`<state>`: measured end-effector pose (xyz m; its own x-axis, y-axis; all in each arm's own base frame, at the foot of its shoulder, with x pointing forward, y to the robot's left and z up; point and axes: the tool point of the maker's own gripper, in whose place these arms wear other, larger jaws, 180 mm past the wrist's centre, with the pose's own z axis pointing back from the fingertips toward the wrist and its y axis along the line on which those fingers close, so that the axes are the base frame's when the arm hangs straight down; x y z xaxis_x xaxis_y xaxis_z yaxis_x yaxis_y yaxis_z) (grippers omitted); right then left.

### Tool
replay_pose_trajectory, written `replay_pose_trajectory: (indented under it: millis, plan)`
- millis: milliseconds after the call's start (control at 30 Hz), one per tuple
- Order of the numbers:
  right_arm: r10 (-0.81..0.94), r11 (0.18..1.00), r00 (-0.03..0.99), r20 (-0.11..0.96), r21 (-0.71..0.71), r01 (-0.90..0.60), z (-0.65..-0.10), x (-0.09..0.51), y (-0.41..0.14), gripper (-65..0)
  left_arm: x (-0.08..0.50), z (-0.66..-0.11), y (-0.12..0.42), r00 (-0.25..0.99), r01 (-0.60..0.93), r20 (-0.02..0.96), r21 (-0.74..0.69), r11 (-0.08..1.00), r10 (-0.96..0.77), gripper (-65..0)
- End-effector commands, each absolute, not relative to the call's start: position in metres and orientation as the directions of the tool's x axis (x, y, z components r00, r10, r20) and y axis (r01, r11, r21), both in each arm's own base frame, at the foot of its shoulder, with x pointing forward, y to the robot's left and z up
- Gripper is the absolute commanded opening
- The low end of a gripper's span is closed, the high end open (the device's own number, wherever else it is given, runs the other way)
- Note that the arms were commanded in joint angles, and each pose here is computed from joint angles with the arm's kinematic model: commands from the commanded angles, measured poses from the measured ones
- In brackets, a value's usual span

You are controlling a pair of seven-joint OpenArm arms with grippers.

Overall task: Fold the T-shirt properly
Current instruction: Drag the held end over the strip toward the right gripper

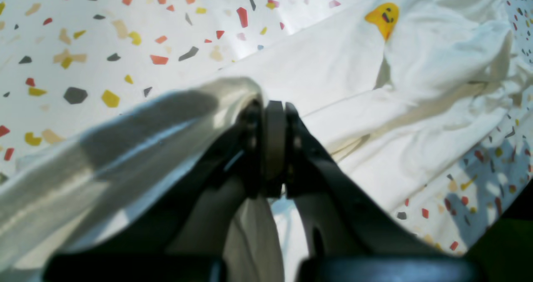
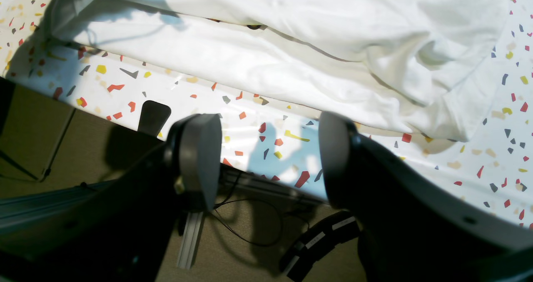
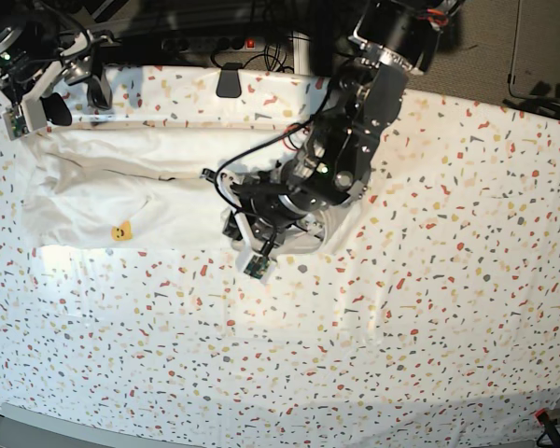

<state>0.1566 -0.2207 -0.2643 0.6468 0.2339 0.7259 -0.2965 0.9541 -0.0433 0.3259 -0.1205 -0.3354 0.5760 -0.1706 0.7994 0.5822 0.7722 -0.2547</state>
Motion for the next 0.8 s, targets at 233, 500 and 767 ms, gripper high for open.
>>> replay_pose_trajectory:
  millis: [233, 500, 767]
  plan:
    - [0.250, 0.948, 0.619, 0.745, -0.056, -0.315, -0.256, 0.160, -0.218, -28.4, 0.321, -0.316, -0.144, 0.566, 0.618, 0.817, -0.329, 0.714, -0.113, -65.0]
    - [0.250, 0.948, 0.619, 0.745, -0.056, -0.315, -0.256, 0.160, -0.218, -28.4, 0.307, -0.307, -0.169, 0.512, 0.685, 0.847, -0.305, 0.661, -0.140, -65.0]
    - [0.250, 0.947, 0.619, 0.744, -0.057, -0.315, -0.256, 0.160, -0.218, -28.4, 0.303, -0.296, -0.181, 0.477, 0.714, 0.871, -0.304, 0.631, -0.120, -38.1]
